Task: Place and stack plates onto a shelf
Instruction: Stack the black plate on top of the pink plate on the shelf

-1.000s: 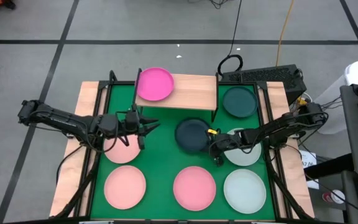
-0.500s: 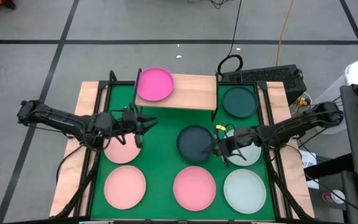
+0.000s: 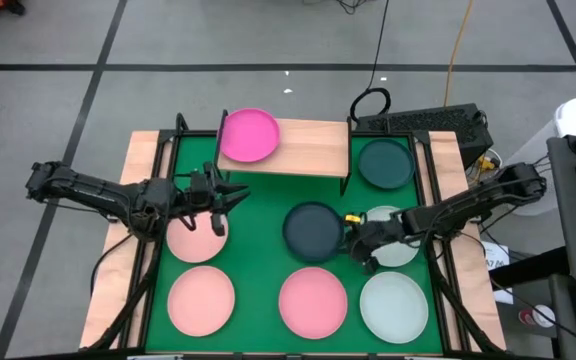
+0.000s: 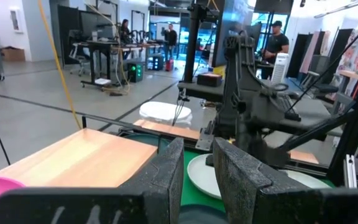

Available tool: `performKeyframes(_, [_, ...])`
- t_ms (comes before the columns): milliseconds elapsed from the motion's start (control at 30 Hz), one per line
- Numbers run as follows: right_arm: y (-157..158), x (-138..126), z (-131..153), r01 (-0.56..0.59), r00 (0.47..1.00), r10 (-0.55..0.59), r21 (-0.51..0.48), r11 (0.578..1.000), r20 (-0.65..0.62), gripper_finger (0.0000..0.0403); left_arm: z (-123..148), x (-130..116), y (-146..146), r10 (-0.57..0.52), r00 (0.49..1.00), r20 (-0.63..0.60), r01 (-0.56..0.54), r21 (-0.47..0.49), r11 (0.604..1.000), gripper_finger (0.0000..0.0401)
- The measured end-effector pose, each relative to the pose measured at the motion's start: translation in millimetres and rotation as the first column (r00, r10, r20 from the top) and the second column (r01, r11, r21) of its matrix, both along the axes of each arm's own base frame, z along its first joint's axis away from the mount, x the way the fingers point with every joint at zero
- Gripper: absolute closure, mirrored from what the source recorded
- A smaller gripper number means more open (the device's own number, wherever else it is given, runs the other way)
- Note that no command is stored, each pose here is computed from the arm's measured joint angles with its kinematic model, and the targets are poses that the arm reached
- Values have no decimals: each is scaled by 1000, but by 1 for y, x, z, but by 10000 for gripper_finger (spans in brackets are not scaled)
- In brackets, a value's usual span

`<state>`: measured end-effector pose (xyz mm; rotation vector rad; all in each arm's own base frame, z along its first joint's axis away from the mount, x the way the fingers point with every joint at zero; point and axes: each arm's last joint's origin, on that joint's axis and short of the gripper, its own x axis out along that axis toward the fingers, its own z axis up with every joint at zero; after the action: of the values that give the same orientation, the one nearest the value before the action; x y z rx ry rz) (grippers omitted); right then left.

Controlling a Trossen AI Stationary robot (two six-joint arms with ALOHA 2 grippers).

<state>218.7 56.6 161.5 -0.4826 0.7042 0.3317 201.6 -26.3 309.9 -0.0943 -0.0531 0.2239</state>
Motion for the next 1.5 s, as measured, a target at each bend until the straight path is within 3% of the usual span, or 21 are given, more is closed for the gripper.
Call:
performKeyframes(200, [10, 2, -22, -27, 998, 15, -181, 983, -68, 281, -2, 1, 0, 0, 1000, -14, 0, -5, 1000, 308])
performKeyframes(367, [10, 5, -33, 16, 996, -38, -248, 969, -85, 266, -4, 1, 0, -1, 999, -33, 1, -19, 1000, 308])
performKeyframes(533, [10, 7, -39, 18, 994, -45, -263, 965, -98, 303, -5, 1, 0, -1, 999, -36, 1, -18, 1000, 308])
performKeyframes(700, [12, 8, -40, -9, 995, -18, -272, 962, -94, 388, -5, 1, 0, -1, 999, -43, 1, -17, 1000, 308])
performKeyframes(833, [17, 10, -31, -22, 999, 13, -261, 965, -36, 398, -5, 1, 0, -2, 999, -43, 1, -18, 1000, 308])
performKeyframes(1000, [27, 18, -1, -49, 991, 79, -264, 963, 104, 401, -3, -1, 0, -2, 999, -34, 1, -7, 1000, 308])
performKeyframes(1200, [29, 38, 53, -46, 949, 136, -306, 951, 283, 401, 16, -19, 3, 5, 997, 79, -9, 47, 999, 308])
performKeyframes(1500, [-29, 88, 122, 84, 898, 96, -380, 921, 430, 402, 24, -29, 7, 45, 993, 108, -58, 121, 991, 308])
